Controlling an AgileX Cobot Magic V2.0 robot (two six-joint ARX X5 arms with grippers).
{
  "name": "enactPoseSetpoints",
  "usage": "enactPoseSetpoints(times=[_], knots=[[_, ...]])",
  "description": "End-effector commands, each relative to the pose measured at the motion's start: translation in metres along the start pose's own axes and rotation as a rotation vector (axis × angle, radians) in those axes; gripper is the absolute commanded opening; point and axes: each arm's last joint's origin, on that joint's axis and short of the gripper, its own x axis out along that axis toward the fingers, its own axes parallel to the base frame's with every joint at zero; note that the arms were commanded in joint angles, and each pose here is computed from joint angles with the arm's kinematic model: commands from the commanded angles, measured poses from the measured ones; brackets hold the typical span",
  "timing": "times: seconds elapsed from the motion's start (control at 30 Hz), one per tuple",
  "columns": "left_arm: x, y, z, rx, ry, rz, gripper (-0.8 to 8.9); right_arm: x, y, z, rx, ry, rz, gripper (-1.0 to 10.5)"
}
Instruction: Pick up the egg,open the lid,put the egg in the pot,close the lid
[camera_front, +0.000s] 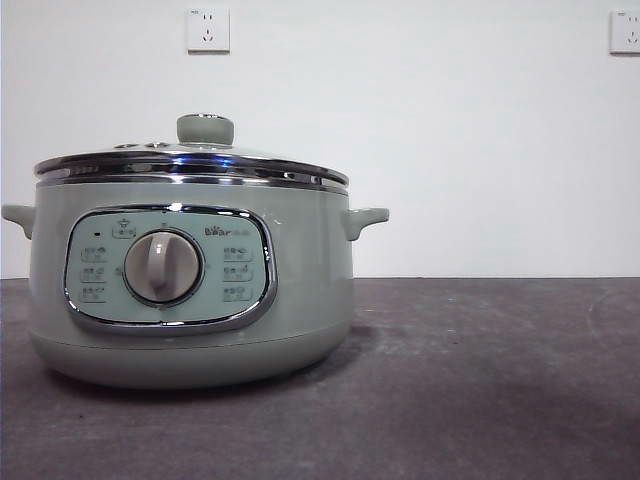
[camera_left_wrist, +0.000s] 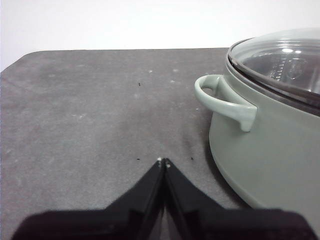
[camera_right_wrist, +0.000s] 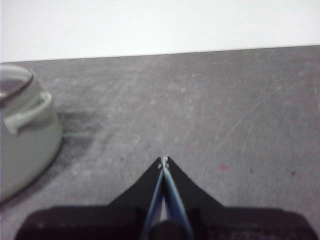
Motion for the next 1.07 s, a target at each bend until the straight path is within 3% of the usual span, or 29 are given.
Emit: enactPoseSetpoints(times=[0.03,0.43,1.07], knots=[[0.001,0.000,-0.005,-0.007,0.011,0.004,-0.03,0.005,-0.001,-0.013,0.009,-0.018,0.002,0.0],[0.001,0.000,-0.005,-0.007,0.010,0.004,-0.03,0.015,-0.004,-0.034,0.036,-0.003,0.001,0.0],[0.001,0.000,-0.005,-0.007,0.009,0.004,-0.03,0.015,-0.004,-0.033,0.036,-0.019,-0.002,0.0]])
